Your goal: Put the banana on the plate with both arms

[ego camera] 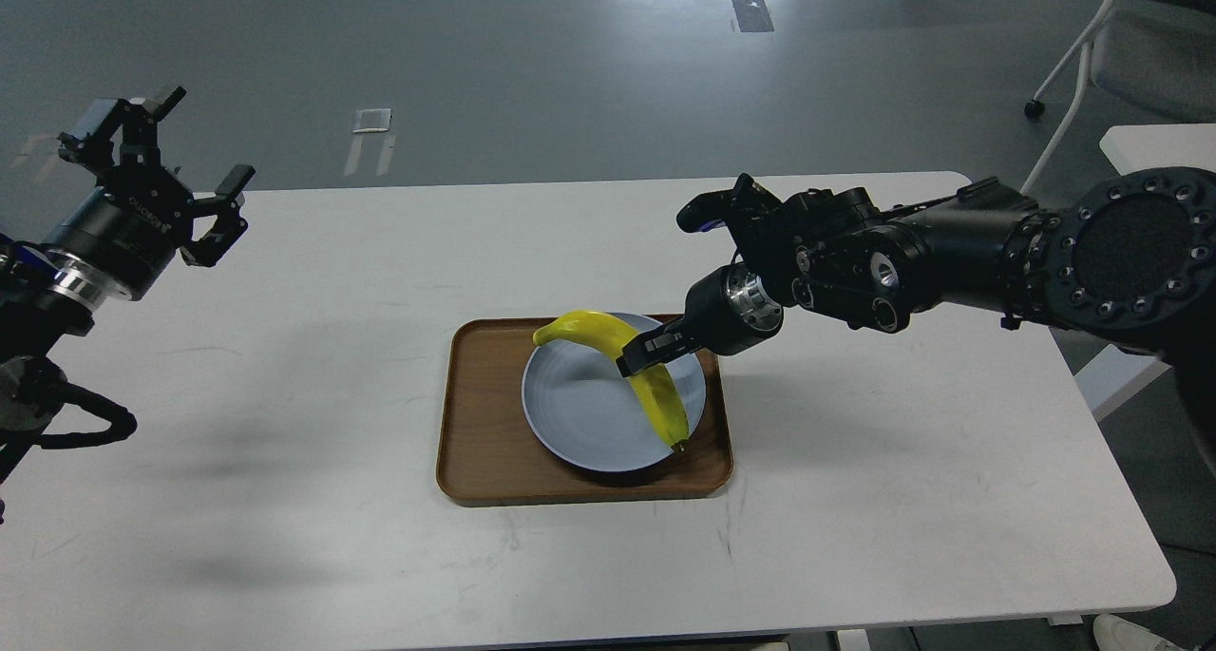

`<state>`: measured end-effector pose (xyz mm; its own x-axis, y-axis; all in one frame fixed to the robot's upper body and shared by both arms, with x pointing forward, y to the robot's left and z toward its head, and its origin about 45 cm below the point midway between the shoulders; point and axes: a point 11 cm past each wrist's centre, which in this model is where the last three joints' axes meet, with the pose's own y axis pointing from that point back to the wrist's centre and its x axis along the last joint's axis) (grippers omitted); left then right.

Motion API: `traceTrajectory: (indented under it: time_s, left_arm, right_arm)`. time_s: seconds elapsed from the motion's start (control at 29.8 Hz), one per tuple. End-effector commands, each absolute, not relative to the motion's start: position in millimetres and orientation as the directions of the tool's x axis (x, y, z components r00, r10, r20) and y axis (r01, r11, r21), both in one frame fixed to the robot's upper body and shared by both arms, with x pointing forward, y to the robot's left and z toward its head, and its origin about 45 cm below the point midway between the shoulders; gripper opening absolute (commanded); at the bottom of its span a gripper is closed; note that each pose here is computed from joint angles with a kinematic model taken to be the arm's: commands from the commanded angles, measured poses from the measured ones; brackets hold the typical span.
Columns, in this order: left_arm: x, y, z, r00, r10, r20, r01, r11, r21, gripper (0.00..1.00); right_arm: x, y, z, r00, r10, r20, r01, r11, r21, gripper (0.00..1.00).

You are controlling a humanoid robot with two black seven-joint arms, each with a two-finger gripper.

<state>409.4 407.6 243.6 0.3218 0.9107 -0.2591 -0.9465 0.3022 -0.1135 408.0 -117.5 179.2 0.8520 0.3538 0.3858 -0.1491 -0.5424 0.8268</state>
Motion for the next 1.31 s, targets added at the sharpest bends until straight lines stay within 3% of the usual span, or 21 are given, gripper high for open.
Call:
traceTrajectory:
  time_s: [0.0,0.2,0.27,0.3,0.44,0.57,0.67,0.91,1.14,1.27]
  left_arm:
    - [409,408,244,0.322,0.911,-0.259,-0.946,0.302,-0.113,0.98]
    - [409,408,244,0.322,0.911,-0.259,-0.946,0.302,-0.113,0.98]
    - [409,408,244,0.322,0.911,-0.259,-0.946,0.302,-0.113,0.98]
    - [409,408,244,0.322,0.911,-0.259,-0.946,0.302,-0.113,0.98]
    - [409,408,244,0.322,0.911,-0.259,-0.946,0.302,-0.113,0.98]
    - [409,408,243,0.322,0.911,-0.258,-0.947,0.303,-0.112,0.98]
    - [408,408,242,0.320,0.911,-0.261,-0.947,0.301,-0.109,0.98]
    - [403,404,228,0.316,0.907,-0.279,-0.949,0.304,-0.088,0.98]
    - [404,384,215,0.335,0.888,-0.315,-0.942,0.325,-0.086,0.98]
    - [404,372,207,0.341,0.876,-0.340,-0.939,0.333,-0.084,0.98]
  right_arm:
    - [410,-120,177,0.854,0.345,0.390,-0.159,-0.540,0.826,0.43]
    - [410,-120,177,0.855,0.342,0.390,-0.160,-0.542,0.825,0.55]
    - [412,-120,178,0.856,0.330,0.399,-0.170,-0.548,0.819,0.75]
    - [412,-120,178,0.856,0.330,0.399,-0.170,-0.548,0.819,0.75]
    - [415,-113,185,0.871,0.274,0.408,-0.185,-0.586,0.789,0.96]
    - [433,-135,206,0.881,0.148,0.450,-0.270,-0.623,0.734,0.96]
    - [451,-172,234,0.879,-0.073,0.471,-0.389,-0.680,0.621,0.96]
    - [446,-250,222,0.783,-0.575,0.236,-0.621,-0.699,0.354,0.96]
    - [426,-293,188,0.599,-0.800,-0.031,-0.780,-0.592,0.203,0.97]
    - [419,-302,177,0.545,-0.833,-0.099,-0.814,-0.553,0.175,0.99]
